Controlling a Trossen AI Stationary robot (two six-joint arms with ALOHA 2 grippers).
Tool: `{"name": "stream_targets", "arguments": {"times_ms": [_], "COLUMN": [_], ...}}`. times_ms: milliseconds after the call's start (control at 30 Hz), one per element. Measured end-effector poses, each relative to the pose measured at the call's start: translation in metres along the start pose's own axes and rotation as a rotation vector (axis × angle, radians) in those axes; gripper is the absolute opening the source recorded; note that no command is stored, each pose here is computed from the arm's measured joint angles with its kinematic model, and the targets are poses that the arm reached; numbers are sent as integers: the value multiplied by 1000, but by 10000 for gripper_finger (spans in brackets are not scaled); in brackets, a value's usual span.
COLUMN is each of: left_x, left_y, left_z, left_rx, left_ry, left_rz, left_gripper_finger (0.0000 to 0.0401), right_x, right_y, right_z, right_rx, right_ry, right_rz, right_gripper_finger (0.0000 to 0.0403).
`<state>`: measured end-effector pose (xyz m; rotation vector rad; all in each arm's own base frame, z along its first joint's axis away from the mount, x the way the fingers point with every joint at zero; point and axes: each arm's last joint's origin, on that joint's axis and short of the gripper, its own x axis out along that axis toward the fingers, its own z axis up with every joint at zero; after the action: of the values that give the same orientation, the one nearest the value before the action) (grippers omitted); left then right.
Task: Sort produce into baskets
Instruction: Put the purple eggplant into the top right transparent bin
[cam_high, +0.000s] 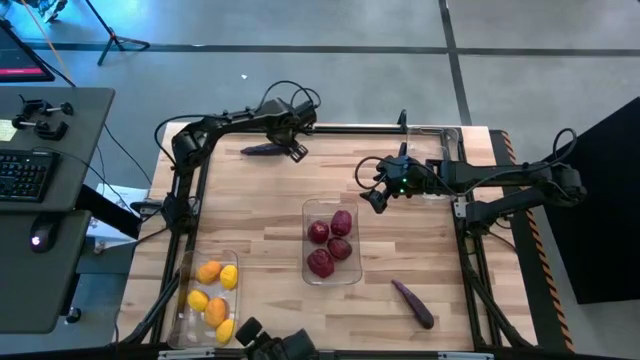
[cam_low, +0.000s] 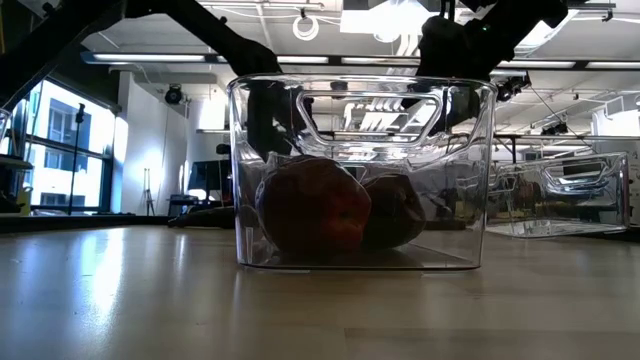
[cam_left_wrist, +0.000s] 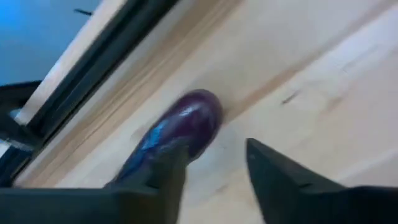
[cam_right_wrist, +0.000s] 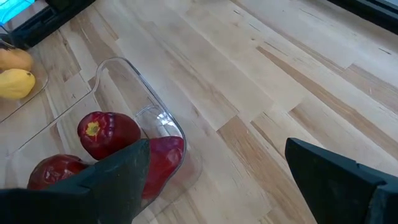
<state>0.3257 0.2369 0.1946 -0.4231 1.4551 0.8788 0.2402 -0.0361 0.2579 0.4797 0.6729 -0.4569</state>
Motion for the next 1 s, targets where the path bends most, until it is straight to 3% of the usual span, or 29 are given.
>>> {"name": "stream_targets", "arguments": {"times_ms": [133, 200, 567, 800, 1000], "left_x": [-7, -12, 13, 27, 24], "left_y": [-2, -2, 21, 24, 23], "left_z": [-2, -2, -48, -60, -54], "left_rx": [-45, -97, -510, -603, -646], "left_ry": [-39, -101, -227, -294, -367], "left_rz": [65, 51, -8, 41, 59], "left_gripper_finger": [36, 13, 1, 0, 0], "right_x": [0, 0, 0, 0, 0], "right_y": [0, 0, 0, 0, 1], "right_z": [0, 0, 0, 0, 0], "right_rx": [3, 0, -50, -69, -69], "right_ry": [0, 0, 4, 6, 10], "right_rz": [0, 0, 4, 10, 17], "right_gripper_finger": [364, 364, 364, 364, 364]}}
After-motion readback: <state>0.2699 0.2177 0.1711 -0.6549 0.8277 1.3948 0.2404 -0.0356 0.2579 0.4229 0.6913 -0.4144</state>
